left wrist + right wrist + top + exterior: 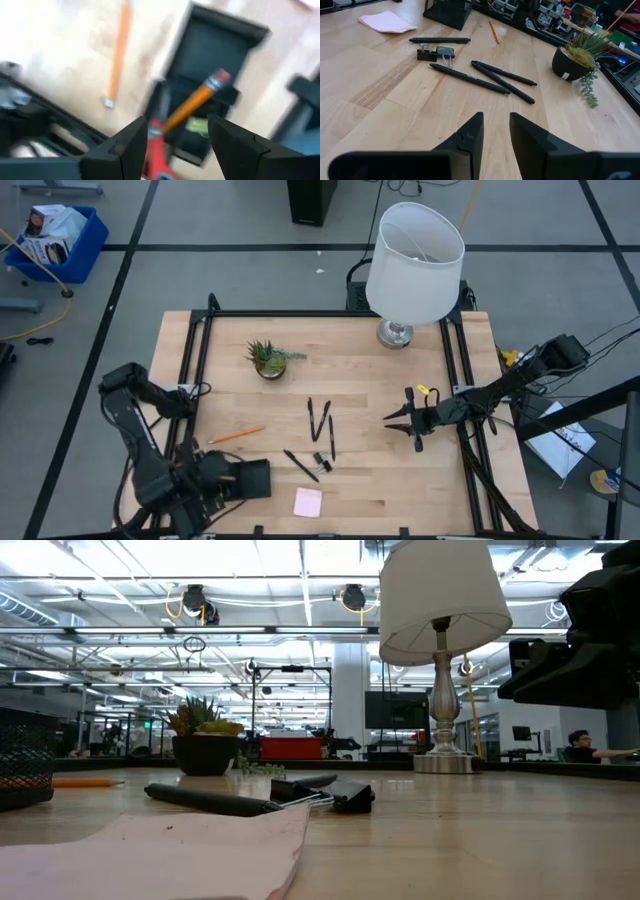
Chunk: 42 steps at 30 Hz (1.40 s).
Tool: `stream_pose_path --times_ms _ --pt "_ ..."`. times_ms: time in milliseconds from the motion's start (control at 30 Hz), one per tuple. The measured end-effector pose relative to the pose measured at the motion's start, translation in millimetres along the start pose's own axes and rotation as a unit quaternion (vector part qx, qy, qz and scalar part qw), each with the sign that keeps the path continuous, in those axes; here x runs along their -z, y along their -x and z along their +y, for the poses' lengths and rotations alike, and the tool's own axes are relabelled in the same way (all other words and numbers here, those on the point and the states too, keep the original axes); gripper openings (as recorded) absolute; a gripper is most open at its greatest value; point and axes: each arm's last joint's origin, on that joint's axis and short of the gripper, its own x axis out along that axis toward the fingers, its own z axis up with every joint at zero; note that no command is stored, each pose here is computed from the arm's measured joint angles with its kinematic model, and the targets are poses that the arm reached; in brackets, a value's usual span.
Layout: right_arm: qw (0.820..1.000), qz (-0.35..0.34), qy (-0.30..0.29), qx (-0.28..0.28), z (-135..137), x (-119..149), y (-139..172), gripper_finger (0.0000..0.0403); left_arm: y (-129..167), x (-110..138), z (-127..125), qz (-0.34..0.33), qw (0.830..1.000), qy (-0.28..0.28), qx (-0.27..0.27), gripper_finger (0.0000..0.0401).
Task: Pick and place office supplies into organizer
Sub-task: Put the pencil into the top left section of the desk organizer
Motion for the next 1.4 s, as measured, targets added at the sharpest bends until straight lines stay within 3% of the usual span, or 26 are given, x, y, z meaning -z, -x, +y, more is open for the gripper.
stream_pose_path --times_ms 133,400,600,767,967,1400 --pt "1.0 0.0 0.0 0.0 0 0 0 0.0089 10 -20 18 -0.011 1.0 0.013 0.022 0.0214" --pt "1.0 0.0 0.0 0.0 0 0 0 0.0089 14 -48 68 -0.001 0.997 -0.065 0.046 0.0214" --pt "1.0 0.0 0.0 0.0 0 0 0 0.0089 8 -41 111 -0.005 0.996 -0.068 0.059 0.0214" --pt "1.0 0.0 0.0 0.0 0 0 0 0.0089 -16 -33 134 0.044 0.997 -0.046 0.048 0.0214" --pt "1.0 0.0 0.0 0.0 0 0 0 0.0089 -49 -26 139 0.104 0.994 -0.04 0.01 0.0214" --pt "1.0 0.0 0.0 0.0 0 0 0 0.0089 -92 -19 123 0.119 0.986 -0.086 0.073 0.0214"
